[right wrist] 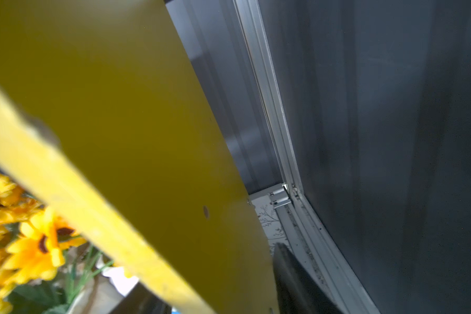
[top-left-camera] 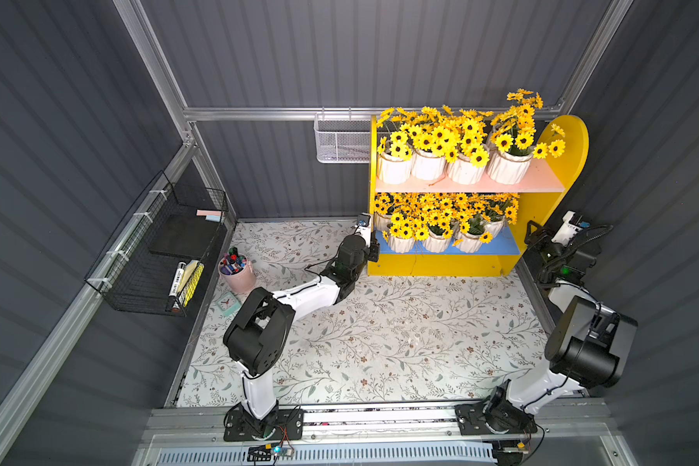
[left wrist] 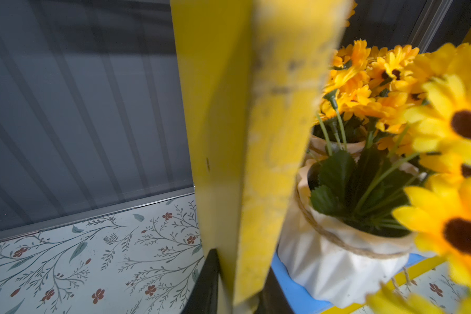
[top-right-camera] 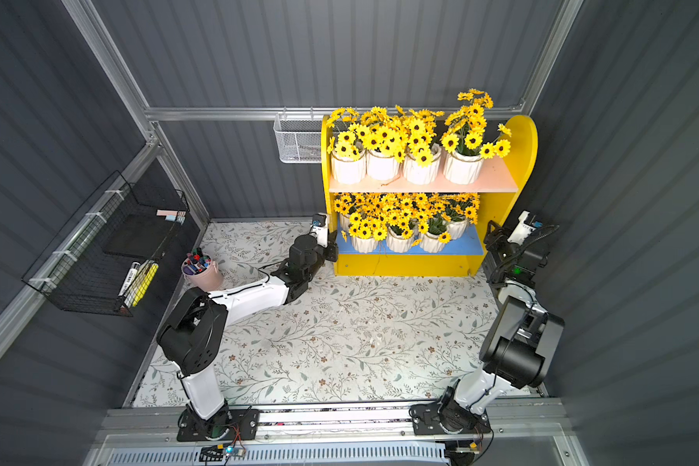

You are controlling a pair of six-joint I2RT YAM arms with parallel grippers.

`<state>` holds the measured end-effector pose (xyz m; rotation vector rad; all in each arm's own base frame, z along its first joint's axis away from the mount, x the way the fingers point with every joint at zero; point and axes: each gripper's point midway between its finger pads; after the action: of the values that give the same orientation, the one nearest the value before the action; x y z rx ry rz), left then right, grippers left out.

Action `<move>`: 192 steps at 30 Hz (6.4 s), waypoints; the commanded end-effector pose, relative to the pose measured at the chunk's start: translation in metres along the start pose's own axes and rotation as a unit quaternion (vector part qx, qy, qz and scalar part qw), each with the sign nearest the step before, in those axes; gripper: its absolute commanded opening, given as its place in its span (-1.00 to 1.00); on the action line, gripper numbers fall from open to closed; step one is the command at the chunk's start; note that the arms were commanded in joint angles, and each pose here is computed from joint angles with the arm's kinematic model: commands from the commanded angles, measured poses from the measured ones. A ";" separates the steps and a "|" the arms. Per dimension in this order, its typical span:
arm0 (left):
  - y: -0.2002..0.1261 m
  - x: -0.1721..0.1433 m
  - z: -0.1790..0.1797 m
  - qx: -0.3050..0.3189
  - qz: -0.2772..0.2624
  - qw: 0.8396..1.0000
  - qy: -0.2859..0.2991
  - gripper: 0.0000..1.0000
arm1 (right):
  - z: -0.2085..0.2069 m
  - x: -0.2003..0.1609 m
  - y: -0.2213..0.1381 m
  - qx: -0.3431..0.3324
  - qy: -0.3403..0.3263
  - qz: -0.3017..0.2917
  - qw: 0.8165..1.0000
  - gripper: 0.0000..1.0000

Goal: Take the sunflower pots off the shelves
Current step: Move the shelf to the center of the board.

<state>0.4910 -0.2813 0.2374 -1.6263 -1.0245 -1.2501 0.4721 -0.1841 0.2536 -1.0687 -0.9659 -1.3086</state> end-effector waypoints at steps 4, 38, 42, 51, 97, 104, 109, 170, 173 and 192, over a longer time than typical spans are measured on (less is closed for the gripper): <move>0.036 -0.019 0.042 0.012 0.011 1.000 -0.005 -1.00 | 0.005 0.003 0.012 0.027 -0.009 -0.015 0.999 -0.36; 0.002 0.013 0.064 0.076 -0.011 0.997 0.003 -1.00 | 0.096 -0.006 0.006 0.082 -0.016 -0.013 0.996 -1.00; -0.002 0.017 0.066 0.080 -0.015 0.997 0.005 -1.00 | 0.104 -0.001 0.003 0.091 -0.014 -0.016 0.996 -1.00; -0.014 0.024 0.071 0.092 -0.019 0.995 0.016 -1.00 | 0.126 0.008 -0.008 0.106 -0.022 -0.018 0.994 -1.00; -0.094 0.040 0.173 0.236 -0.018 0.972 -0.004 -1.00 | 0.309 -0.025 -0.051 0.265 -0.044 0.023 0.963 -1.00; -0.101 0.042 0.187 0.256 -0.018 0.967 -0.006 -1.00 | 0.331 -0.030 -0.053 0.297 -0.040 0.031 0.954 -1.00; -0.099 0.036 0.187 0.250 -0.011 0.968 -0.020 -1.00 | 0.332 -0.032 -0.049 0.286 -0.056 0.032 0.956 -1.00; -0.165 0.135 0.038 -0.135 0.025 0.989 -0.046 0.99 | 0.337 0.082 -0.176 0.221 -0.130 0.008 0.967 0.98; -0.160 0.124 0.036 -0.145 0.030 0.987 -0.057 0.99 | 0.349 0.110 -0.165 0.223 -0.137 -0.018 0.965 0.98; -0.172 0.101 0.034 -0.163 0.028 0.985 -0.056 0.99 | 0.386 0.136 -0.057 0.182 -0.163 -0.002 0.970 0.98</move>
<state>0.3645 -0.1789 0.3455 -1.9777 -0.8608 -1.3016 0.4348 0.1579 0.4775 -0.9888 -1.3731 -0.9085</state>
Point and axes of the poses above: each gripper's point midway between its finger pads, its own y axis out along the fingers, its own z axis along the line the jaws close on, x = y × z, and after that the axes turned 6 degrees about -y, right-handed
